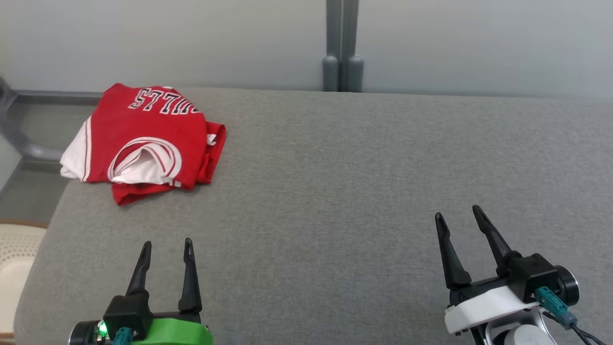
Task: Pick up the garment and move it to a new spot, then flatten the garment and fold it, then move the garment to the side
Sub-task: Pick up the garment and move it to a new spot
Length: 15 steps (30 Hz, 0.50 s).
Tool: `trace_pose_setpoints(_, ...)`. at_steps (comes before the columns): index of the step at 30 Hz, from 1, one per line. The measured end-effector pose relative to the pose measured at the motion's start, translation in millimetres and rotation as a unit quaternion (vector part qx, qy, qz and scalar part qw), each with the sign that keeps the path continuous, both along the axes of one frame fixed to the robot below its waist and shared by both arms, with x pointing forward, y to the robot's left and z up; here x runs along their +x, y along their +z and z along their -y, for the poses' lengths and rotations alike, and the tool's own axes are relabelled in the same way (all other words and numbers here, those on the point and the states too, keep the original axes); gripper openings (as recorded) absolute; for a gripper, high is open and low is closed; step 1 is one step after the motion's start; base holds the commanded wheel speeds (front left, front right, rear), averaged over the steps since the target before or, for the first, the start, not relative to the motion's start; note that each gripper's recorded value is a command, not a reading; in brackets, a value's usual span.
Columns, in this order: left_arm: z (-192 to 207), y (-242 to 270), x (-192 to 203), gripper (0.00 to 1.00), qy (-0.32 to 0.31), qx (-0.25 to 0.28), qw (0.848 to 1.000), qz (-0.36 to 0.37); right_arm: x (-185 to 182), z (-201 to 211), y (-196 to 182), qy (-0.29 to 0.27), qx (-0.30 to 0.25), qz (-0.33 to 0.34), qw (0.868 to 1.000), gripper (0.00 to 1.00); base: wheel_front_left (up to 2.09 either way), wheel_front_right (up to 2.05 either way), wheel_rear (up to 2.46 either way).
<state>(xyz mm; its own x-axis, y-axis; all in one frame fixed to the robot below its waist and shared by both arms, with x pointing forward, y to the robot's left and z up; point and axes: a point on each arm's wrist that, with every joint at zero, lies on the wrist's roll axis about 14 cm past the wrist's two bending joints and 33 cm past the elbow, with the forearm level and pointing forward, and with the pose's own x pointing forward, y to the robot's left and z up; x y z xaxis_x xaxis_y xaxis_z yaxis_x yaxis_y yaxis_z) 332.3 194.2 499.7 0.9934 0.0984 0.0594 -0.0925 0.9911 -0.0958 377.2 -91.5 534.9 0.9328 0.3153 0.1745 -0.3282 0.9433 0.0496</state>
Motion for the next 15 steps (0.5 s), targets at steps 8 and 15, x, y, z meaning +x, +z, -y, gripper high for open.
trace_pose_setpoints(8,-53.9,3.7,-34.1,1.00,0.095,0.005,0.995,0.004,10.5,-60.5,-4.7,0.088,0.000,-0.006,0.996,1.00,0.00,0.00,0.00)
trace_pose_setpoints(15,-103.6,-0.1,-89.1,1.00,0.200,0.007,0.980,-0.005,4.9,-128.2,-7.5,0.187,0.002,-0.010,0.982,1.00,0.00,0.00,0.00)
